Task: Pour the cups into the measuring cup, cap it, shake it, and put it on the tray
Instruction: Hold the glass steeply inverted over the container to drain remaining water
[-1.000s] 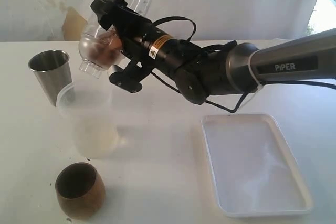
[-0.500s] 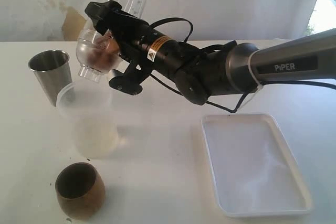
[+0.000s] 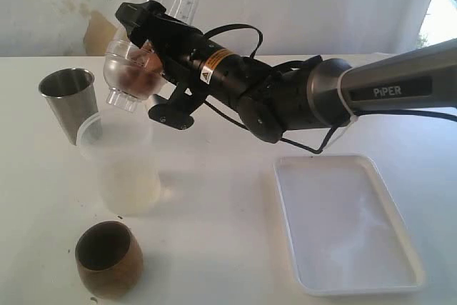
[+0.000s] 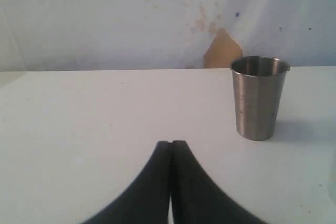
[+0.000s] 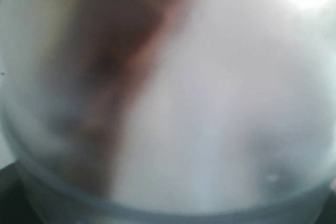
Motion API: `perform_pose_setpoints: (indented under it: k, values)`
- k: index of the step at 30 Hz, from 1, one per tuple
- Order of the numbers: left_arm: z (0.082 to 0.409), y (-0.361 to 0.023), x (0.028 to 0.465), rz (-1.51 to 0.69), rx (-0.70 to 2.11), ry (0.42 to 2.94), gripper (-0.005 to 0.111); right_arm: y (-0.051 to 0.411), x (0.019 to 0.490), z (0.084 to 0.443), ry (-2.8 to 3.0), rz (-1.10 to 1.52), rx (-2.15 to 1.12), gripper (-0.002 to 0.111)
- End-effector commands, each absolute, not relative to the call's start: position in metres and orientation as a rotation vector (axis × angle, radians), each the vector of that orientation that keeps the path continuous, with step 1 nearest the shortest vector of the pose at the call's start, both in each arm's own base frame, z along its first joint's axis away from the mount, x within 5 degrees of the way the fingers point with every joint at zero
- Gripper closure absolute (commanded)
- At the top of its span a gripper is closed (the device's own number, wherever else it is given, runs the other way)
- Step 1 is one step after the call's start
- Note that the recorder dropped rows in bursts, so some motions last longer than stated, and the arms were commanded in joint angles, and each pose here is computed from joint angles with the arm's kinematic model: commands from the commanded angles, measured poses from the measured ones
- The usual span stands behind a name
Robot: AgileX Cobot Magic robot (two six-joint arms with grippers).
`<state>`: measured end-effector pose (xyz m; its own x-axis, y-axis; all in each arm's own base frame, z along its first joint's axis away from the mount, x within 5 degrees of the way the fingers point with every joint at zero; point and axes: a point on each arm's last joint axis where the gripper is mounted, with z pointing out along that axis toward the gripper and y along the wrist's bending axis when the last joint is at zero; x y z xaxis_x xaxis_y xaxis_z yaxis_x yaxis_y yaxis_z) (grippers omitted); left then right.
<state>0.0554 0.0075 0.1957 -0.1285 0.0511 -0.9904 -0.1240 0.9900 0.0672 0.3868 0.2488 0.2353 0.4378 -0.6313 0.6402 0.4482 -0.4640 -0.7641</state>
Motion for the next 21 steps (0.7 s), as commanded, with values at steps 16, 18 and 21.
perform_pose_setpoints:
  k: [16, 18, 21]
  values:
    - [0.1949, 0.0072, 0.0554, 0.146, -0.053, 1.687, 0.107, 0.2495, 0.3864, 0.2462, 0.138, -1.298, -1.569, 0.108]
    - [0.1949, 0.0072, 0.0554, 0.146, -0.053, 1.687, 0.107, 0.2495, 0.3864, 0.2462, 0.138, -1.298, -1.569, 0.108]
    - [0.1949, 0.0072, 0.0554, 0.146, -0.053, 1.687, 0.107, 0.2495, 0.3865, 0.2461, 0.138, -1.297, -1.571, 0.108]
